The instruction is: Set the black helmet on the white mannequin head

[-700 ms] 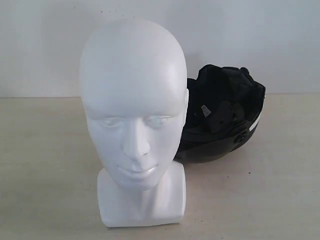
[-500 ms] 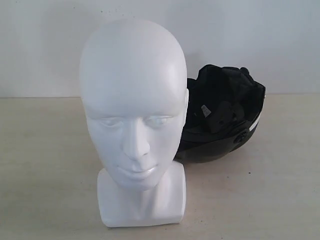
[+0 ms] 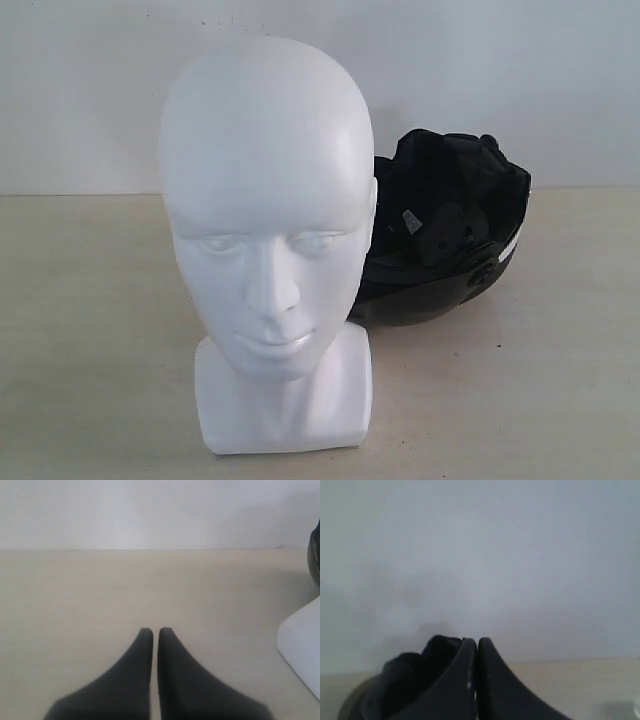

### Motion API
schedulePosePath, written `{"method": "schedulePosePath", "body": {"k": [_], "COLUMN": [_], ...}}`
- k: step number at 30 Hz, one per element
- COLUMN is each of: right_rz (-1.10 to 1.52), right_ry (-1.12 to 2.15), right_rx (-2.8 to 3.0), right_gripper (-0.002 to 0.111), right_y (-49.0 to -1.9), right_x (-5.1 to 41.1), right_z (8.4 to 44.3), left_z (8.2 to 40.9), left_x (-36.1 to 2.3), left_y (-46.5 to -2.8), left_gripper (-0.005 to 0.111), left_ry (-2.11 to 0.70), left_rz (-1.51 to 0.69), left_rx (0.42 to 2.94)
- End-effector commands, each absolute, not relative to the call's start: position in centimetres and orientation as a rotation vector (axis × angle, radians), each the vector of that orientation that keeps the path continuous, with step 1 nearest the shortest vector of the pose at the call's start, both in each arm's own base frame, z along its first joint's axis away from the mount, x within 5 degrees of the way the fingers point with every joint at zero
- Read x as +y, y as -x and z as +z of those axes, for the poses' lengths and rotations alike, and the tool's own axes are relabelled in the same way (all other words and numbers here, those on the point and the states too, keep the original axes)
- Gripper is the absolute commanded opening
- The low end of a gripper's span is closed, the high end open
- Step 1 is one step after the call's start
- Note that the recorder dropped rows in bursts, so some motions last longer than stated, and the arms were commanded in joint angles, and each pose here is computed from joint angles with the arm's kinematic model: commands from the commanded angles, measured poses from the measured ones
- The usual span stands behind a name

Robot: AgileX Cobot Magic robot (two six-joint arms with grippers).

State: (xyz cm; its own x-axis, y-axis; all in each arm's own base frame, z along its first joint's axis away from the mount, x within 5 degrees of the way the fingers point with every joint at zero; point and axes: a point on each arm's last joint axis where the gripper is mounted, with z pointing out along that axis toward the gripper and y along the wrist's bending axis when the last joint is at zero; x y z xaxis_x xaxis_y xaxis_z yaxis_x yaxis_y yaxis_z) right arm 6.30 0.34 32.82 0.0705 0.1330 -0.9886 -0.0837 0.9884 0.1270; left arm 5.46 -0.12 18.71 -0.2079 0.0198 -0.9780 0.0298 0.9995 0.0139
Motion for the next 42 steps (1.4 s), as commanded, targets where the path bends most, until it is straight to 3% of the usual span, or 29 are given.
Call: {"method": "schedulePosePath", "body": {"k": [1, 6, 10, 18, 27, 31, 35, 40, 42], "right_rz": [-0.011, -0.105, -0.142, -0.178, -0.144, -0.065, 0.163, 0.364, 0.391], "right_ry": [0.082, 0.172, 0.239, 0.463, 0.974, 0.983, 0.454, 0.115, 0.016], "right_rx": [1.777, 1.922, 1.92, 2.103, 2.224, 2.25, 2.347, 2.435, 2.487], "right_gripper": [0.0, 0.0, 0.0, 0.0, 0.0, 0.002, 0.016, 0.059, 0.063], "right_y": [-10.2, -15.1, -18.9, -24.8, -27.2, -28.5, -30.4, -31.9, -32.4], "right_x": [0.5, 1.2, 1.8, 3.2, 5.0, 5.7, 6.2, 6.9, 7.0], "right_z": [37.4, 41.5, 42.5, 39.8, 35.3, 33.8, 32.9, 30.9, 29.8], "left_z": [18.6, 18.6, 18.6, 18.6, 18.6, 18.6, 18.6, 18.6, 18.6], "left_x": [-0.1, -0.1, -0.1, -0.1, -0.1, -0.1, -0.1, -0.1, -0.1], "left_y": [-5.4, -5.4, -5.4, -5.4, -5.4, -5.4, -5.4, -5.4, -5.4], "left_gripper": [0.004, 0.004, 0.004, 0.004, 0.004, 0.004, 0.004, 0.004, 0.004], "left_ry": [-0.032, -0.032, -0.032, -0.032, -0.032, -0.032, -0.032, -0.032, -0.032], "left_rz": [-0.011, -0.011, -0.011, -0.011, -0.011, -0.011, -0.011, -0.011, -0.011], "left_rx": [1.78, 1.78, 1.78, 1.78, 1.78, 1.78, 1.78, 1.78, 1.78]}}
